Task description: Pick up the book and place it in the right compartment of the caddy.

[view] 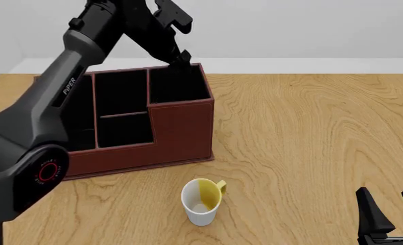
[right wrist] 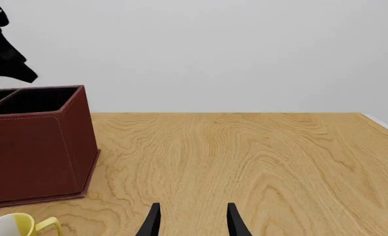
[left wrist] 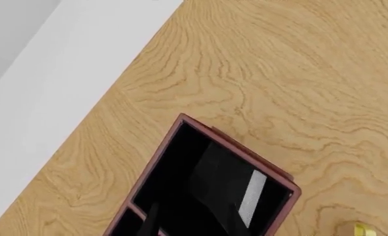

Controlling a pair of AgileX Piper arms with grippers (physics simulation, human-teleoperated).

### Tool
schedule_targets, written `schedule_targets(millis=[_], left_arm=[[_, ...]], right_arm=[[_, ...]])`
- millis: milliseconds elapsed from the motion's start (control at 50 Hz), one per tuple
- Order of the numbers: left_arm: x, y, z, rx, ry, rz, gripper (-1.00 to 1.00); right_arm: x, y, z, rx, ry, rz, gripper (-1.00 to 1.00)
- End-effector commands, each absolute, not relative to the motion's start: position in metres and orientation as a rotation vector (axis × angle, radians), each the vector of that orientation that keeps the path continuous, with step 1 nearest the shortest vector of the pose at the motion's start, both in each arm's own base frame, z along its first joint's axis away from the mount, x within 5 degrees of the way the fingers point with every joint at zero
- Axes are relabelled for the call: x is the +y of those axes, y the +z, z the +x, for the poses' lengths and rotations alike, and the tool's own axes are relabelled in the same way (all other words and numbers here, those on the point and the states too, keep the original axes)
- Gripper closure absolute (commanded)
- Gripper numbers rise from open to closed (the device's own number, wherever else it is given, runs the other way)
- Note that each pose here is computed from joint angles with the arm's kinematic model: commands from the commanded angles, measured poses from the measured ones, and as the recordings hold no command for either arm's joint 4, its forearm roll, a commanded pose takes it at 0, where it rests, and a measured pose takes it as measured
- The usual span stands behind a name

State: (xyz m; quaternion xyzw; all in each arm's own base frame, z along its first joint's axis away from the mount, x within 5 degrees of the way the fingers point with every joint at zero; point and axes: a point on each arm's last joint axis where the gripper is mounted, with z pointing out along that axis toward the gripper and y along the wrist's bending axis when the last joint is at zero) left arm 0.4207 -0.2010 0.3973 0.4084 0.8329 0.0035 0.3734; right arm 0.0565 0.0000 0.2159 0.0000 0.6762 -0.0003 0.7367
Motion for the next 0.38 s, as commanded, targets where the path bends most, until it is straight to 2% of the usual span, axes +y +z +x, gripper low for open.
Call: schedule_targets(millis=[20,380], left_arm=[[-0.185,0.421,0.407,2.127,0.001,0.972,-1.00],[-0.175,0.458,0.378,2.061,-0.006,0.939,-1.00]], right_arm=[[0.000,0.216,0.057,1.486,0.000,0.000,-1.00],[0.000,0.216,0.057,1.485,-0.001,0.000,-1.00]])
